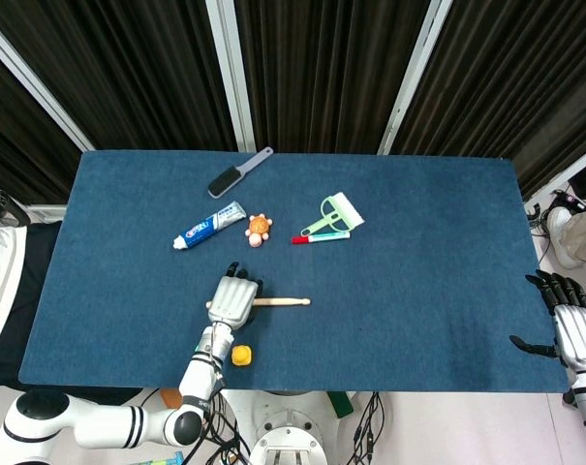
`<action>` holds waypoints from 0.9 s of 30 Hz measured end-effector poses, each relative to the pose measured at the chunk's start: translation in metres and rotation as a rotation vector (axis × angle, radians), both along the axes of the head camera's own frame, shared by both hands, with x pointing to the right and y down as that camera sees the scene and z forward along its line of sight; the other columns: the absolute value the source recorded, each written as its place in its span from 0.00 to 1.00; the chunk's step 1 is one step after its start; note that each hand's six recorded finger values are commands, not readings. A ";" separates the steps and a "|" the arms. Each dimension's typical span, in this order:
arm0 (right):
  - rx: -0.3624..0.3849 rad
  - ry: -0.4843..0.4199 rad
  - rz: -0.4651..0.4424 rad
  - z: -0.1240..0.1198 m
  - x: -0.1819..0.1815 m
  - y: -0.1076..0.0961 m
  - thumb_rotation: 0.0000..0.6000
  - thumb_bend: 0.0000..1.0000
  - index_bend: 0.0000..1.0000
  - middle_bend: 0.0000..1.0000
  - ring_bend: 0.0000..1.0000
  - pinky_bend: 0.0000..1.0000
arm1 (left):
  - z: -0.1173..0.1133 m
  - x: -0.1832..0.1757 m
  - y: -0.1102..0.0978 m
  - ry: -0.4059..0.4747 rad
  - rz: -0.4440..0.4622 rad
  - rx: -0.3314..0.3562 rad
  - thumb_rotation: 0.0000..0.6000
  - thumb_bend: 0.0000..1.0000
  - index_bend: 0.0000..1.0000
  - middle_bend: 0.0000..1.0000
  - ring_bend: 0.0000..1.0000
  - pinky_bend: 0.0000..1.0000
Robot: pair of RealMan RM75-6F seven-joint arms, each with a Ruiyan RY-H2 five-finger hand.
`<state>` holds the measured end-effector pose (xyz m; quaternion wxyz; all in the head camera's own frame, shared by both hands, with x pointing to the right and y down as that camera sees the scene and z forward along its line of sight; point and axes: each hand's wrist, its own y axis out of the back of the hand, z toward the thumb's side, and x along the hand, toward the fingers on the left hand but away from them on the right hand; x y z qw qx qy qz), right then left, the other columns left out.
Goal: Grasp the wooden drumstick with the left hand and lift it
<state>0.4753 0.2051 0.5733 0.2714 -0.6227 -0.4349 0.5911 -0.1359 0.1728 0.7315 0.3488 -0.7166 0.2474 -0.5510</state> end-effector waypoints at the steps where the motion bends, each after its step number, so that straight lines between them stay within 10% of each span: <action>1: 0.000 0.000 -0.001 0.000 0.000 0.000 1.00 0.18 0.20 0.14 0.09 0.00 | 0.001 0.000 0.001 -0.001 0.002 -0.002 1.00 0.45 0.54 0.56 0.27 0.14; 27: -0.002 -0.006 0.007 0.000 0.000 0.000 1.00 0.18 0.21 0.14 0.09 0.00 | -0.018 -0.003 -0.013 0.179 -0.061 -0.079 1.00 0.53 0.63 0.65 0.38 0.29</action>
